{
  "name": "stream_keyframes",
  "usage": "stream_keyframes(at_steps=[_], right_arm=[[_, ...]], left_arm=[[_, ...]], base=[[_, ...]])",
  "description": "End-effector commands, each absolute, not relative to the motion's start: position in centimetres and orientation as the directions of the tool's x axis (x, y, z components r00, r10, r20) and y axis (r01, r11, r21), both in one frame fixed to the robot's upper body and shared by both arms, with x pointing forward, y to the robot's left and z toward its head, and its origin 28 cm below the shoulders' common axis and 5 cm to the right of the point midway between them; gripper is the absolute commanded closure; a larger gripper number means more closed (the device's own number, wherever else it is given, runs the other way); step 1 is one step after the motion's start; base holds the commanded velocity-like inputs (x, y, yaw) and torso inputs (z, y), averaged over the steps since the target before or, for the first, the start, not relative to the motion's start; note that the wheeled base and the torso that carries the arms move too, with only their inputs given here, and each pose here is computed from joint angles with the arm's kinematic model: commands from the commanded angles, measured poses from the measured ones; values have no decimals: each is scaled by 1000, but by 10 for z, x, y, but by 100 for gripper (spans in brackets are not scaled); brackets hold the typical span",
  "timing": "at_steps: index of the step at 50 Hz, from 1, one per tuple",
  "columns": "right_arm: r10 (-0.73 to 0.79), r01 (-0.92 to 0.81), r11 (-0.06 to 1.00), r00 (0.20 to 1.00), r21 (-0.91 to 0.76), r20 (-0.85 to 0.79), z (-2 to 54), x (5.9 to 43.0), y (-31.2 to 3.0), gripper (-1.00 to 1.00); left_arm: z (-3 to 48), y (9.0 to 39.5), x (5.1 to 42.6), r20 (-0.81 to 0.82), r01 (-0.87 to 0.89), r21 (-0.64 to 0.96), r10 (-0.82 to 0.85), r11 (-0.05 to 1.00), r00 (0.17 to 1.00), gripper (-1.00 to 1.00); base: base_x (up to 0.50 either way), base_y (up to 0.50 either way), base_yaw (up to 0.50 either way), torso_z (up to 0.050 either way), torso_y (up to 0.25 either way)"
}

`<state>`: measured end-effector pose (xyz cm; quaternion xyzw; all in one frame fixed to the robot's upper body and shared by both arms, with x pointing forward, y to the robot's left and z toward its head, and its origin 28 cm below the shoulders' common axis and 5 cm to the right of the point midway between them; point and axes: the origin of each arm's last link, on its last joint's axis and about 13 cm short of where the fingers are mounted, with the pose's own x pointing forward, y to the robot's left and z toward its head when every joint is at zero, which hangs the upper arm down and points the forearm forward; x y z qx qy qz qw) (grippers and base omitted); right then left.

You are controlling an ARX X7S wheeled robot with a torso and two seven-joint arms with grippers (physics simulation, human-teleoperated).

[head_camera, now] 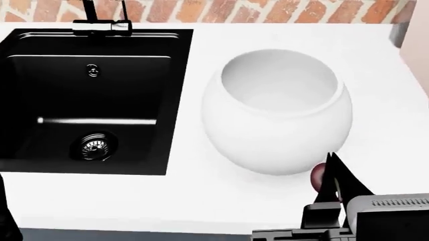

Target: There is a mixed pile of frozen fruits and vegetables on the counter. Locate all the frozen vegetables and place the items in a bowl on the counter. Take all the frozen fruits and defrost them in a running sink.

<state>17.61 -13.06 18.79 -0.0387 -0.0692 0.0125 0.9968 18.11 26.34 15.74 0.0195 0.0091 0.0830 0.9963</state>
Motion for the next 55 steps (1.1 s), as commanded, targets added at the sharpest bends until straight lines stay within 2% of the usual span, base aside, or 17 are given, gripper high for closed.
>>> stream_keyframes(at_steps=[1, 6, 39, 55], right_arm=[[4, 7, 997, 989, -74, 150, 185, 179, -133, 100], [2, 10, 997, 988, -77, 156, 184, 180, -133, 100], [-4, 20, 994, 988, -103, 152, 179, 182, -132, 100], [-7, 21, 995, 990, -96, 139, 177, 184, -135, 100]], left_arm=[[156, 270, 171, -10, -152, 22, 153, 988, 988, -100], [157, 264, 182, -12, -153, 18, 153, 988, 988, -100], [156, 267, 179, -10, -154, 17, 154, 988, 988, -100], [156, 267, 179, -10, -153, 19, 153, 988, 988, -100]], base=[[-137, 500, 0, 0, 0], [-35, 500, 0, 0, 0], [124, 500, 0, 0, 0], [354, 432, 0, 0, 0]])
